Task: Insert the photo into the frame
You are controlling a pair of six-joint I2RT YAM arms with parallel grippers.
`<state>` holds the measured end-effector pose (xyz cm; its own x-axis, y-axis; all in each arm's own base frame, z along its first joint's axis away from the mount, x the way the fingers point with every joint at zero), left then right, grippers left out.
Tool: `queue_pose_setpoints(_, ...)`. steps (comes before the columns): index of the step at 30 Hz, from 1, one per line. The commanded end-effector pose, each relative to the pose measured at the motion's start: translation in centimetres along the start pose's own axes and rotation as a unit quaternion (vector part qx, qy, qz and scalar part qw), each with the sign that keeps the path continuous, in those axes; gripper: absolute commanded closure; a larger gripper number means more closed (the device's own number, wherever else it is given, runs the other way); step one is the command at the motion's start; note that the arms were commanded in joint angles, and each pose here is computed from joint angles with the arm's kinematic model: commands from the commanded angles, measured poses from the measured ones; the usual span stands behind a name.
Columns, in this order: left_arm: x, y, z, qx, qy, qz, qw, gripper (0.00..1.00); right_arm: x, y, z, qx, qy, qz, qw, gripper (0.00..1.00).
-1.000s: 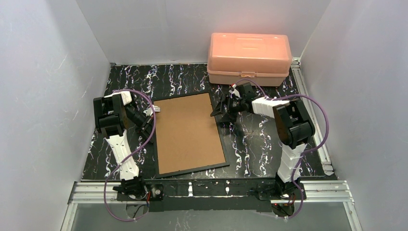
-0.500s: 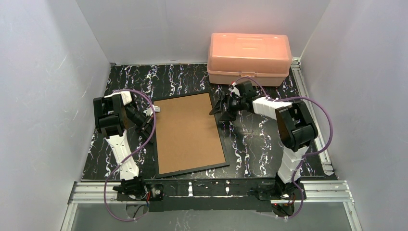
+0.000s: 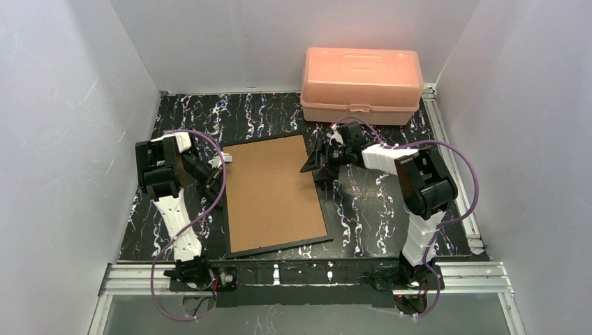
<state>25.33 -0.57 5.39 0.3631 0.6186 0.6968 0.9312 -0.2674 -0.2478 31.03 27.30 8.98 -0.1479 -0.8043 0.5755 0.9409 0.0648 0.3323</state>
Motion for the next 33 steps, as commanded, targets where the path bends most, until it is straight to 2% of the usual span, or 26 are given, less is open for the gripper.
queue_pose_setpoints(1, 0.8, 2.0, 0.9, -0.059, 0.046, -0.051, 0.996, 1.0, 0.1, 0.7, -0.3, 0.016, -0.003, -0.013, 1.0, 0.18)
queue_pose_setpoints(21, 0.8, 2.2, 1.0, -0.06, 0.045, -0.054, 0.996, 1.0, 0.2, -0.1, -1.2, -0.003, -0.001, 0.006, 1.0, 0.19)
queue_pose_setpoints(33, 0.9, 2.3, 1.0, -0.061, 0.047, -0.055, 0.996, 1.0, -1.3, -2.3, -2.2, -0.021, -0.018, 0.045, 0.999, 0.19)
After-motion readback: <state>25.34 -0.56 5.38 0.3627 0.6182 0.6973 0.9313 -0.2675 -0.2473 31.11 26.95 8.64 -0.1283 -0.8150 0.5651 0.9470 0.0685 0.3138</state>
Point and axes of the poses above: each gripper's point midway between its finger pads, its own x axis back along the fingers, its own z axis along the line the jaws close on, y = z × x, the point moved 4 cm from there along x, back along the fingers, and after that the axes turned 14 degrees about x, right-handed, at the moved point
